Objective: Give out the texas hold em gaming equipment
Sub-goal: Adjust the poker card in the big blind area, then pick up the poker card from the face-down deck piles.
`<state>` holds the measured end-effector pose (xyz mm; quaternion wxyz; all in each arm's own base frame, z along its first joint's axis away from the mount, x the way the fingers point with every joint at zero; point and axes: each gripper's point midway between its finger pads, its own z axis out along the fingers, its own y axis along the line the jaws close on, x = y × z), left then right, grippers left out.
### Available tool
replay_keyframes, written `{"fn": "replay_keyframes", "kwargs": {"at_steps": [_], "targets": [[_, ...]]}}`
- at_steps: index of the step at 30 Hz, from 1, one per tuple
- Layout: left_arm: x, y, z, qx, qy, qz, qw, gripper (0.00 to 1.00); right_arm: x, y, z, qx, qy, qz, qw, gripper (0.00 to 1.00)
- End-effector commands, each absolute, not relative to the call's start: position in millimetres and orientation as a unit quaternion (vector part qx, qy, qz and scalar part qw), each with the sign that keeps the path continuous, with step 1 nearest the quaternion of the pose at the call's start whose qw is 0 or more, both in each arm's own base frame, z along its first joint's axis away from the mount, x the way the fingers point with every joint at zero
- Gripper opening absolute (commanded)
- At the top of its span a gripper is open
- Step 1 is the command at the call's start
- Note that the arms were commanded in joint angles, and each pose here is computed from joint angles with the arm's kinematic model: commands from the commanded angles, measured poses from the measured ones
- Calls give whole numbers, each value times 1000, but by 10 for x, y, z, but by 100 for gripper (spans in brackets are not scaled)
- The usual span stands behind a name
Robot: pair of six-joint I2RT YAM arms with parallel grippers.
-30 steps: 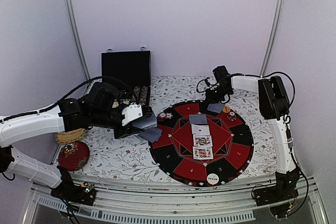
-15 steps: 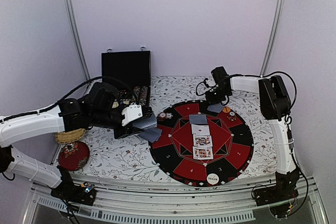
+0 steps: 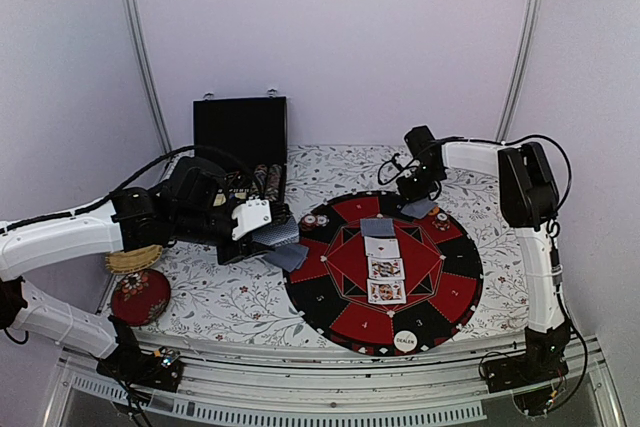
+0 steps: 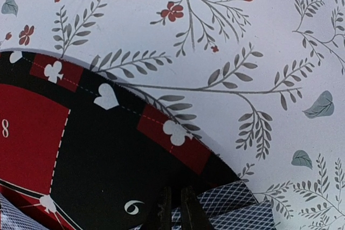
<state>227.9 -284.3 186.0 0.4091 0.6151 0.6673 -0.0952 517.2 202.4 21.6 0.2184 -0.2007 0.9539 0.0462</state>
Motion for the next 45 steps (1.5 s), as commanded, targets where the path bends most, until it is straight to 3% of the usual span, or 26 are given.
{"fn": "replay_keyframes", "kwargs": {"at_steps": [1,3,6,9,12,17,37,45], "targets": [[2246,-2896,1842,622,660,-98,410,46,5135,2287,930,-237,932,76,265,14],[2244,-2896,1842,622,659,-98,410,46,4999,2605,1302,-270,906,150,289,20],[2247,-2896,1845,622,660,-97,410,46,4548,3177,2040,-334,826,301,341,40],[2250,-2896,1848,622,660,-97,411,46,3746,3709,2671,-426,705,413,388,72],[2247,-2898,1849,622,659,-98,411,46,3145,4032,2934,-470,625,464,417,86],[2248,-2902,1860,621,659,-99,412,46,2787,4398,2897,-461,615,492,409,98],[2234,-2910,1883,622,656,-104,415,46,2692,4993,2212,-446,659,489,357,93],[2231,-2907,1888,623,655,-103,416,45,2703,4819,2328,-438,674,457,380,67]]}}
